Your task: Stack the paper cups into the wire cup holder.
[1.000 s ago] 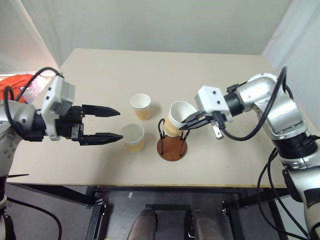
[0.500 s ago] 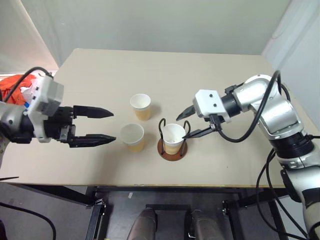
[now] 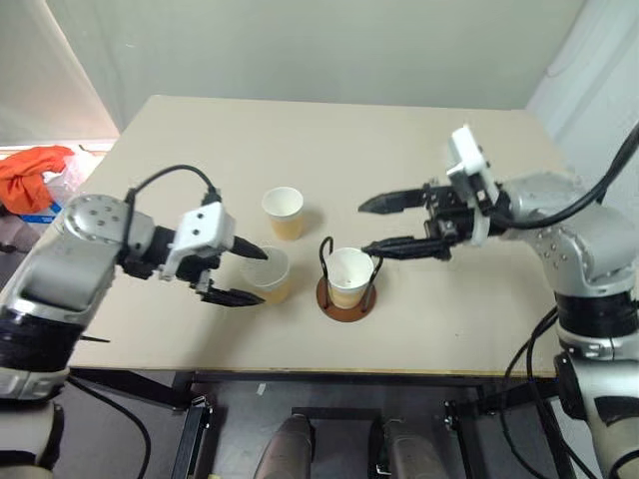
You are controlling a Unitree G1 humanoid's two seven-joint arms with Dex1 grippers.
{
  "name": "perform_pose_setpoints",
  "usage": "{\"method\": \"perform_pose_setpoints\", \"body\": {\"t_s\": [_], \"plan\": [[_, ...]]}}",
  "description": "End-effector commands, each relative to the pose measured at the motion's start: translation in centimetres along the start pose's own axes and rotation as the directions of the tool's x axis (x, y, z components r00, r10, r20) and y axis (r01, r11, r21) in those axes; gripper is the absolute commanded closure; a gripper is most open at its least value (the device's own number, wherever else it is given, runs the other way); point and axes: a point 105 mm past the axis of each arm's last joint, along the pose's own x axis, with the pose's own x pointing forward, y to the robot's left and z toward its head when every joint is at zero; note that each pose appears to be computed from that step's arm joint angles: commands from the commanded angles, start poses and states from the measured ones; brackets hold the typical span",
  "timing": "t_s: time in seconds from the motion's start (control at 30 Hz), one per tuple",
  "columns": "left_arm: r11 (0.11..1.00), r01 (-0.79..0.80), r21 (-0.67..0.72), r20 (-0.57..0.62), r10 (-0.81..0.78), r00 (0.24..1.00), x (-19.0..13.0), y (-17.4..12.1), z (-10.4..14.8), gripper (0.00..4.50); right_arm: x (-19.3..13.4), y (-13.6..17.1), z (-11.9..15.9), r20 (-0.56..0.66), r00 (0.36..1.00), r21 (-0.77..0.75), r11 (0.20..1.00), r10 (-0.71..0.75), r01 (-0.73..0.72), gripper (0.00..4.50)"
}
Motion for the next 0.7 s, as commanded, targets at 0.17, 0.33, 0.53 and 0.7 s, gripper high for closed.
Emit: {"method": "perform_pose_setpoints", "body": {"t_s": [0.17, 0.33, 0.53, 0.7], "plan": [[0.991, 0.040, 0.125, -0.138, -0.022, 0.990, 1.1, 0.8, -1.3, 1.09, -0.8, 0.3, 1.5, 0.009, 0.997, -0.058, 0.996, -0.074, 0.074, 1.15], [0.987, 0.069, 0.143, -0.147, -0.048, 0.988, 1.3, 0.9, -1.6, 2.74, -1.2, 0.8, 1.3, 0.007, 0.997, -0.053, 0.996, -0.074, 0.074, 1.15], [0.985, 0.110, 0.135, -0.107, -0.096, 0.990, 1.1, 0.3, -1.0, 4.49, -1.4, 1.1, 1.2, 0.002, 0.997, -0.058, 0.996, -0.072, 0.072, 1.15], [0.990, 0.069, 0.124, 0.068, -0.078, 0.995, -2.2, 1.1, 2.7, 4.49, -5.1, 0.2, 1.9, 0.058, 0.978, -0.090, 0.974, -0.202, 0.206, 1.15]]}}
